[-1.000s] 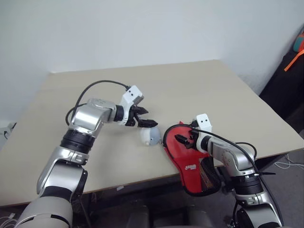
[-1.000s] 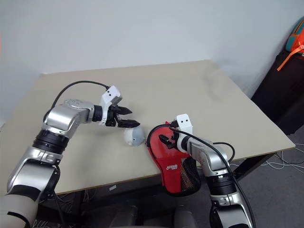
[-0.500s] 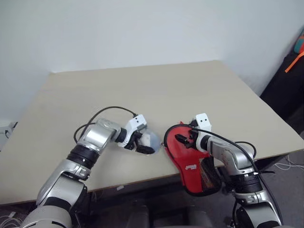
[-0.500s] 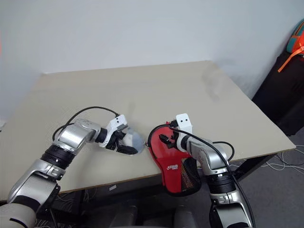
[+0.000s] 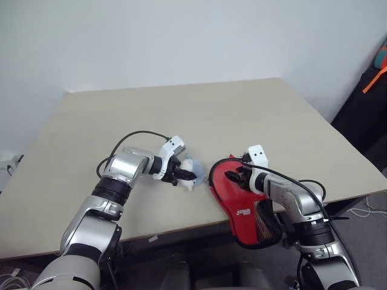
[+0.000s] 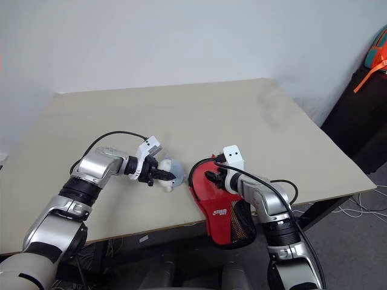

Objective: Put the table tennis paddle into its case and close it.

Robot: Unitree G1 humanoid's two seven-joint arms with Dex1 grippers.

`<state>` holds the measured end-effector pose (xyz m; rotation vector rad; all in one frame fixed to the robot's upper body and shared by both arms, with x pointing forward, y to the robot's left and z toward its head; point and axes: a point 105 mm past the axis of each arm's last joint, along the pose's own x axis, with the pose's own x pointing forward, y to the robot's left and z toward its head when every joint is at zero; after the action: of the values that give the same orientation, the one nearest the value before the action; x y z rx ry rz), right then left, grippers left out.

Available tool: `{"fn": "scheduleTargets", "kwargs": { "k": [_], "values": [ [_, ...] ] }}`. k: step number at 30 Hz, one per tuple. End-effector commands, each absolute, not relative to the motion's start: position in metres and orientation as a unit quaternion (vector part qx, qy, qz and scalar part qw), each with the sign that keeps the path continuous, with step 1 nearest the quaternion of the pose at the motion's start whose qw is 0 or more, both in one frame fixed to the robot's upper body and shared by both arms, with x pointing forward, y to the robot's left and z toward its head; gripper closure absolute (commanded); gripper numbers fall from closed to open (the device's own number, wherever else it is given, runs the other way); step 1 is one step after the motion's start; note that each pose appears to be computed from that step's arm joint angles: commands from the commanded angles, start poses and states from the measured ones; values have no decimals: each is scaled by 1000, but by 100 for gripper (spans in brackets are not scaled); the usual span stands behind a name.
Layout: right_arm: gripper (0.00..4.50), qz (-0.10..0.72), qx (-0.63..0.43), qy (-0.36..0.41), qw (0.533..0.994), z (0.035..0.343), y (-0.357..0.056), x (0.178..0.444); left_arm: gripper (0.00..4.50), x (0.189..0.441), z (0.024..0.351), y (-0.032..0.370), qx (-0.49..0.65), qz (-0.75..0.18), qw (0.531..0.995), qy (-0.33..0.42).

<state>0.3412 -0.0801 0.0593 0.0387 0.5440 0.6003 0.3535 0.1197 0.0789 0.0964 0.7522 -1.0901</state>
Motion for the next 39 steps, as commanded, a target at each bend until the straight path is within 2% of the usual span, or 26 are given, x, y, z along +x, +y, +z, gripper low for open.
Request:
{"fn": "scheduleTargets", "kwargs": {
  "k": [1, 4, 5, 12, 20, 28, 39],
  "values": [
    [331, 285, -6, 285, 915, 50, -81, 341, 395, 369, 118, 110, 44, -515, 806, 290],
    [435, 289, -16, 309, 906, 40, -80, 336, 398, 384, 126, 105, 30, -493, 824, 276],
    [443, 290, -20, 316, 903, 38, -80, 335, 398, 388, 127, 104, 26, -488, 828, 275],
    [443, 290, -48, 351, 889, 22, -81, 326, 398, 420, 130, 99, 40, -428, 862, 270],
    [443, 279, -41, 364, 888, 18, -85, 322, 398, 427, 137, 95, 51, -434, 862, 256],
    [443, 273, -44, 366, 888, 21, -90, 322, 398, 438, 144, 92, 49, -407, 882, 234],
    [443, 281, -41, 365, 887, 26, -90, 322, 398, 449, 156, 64, 45, -388, 900, 194]
  ]
}}
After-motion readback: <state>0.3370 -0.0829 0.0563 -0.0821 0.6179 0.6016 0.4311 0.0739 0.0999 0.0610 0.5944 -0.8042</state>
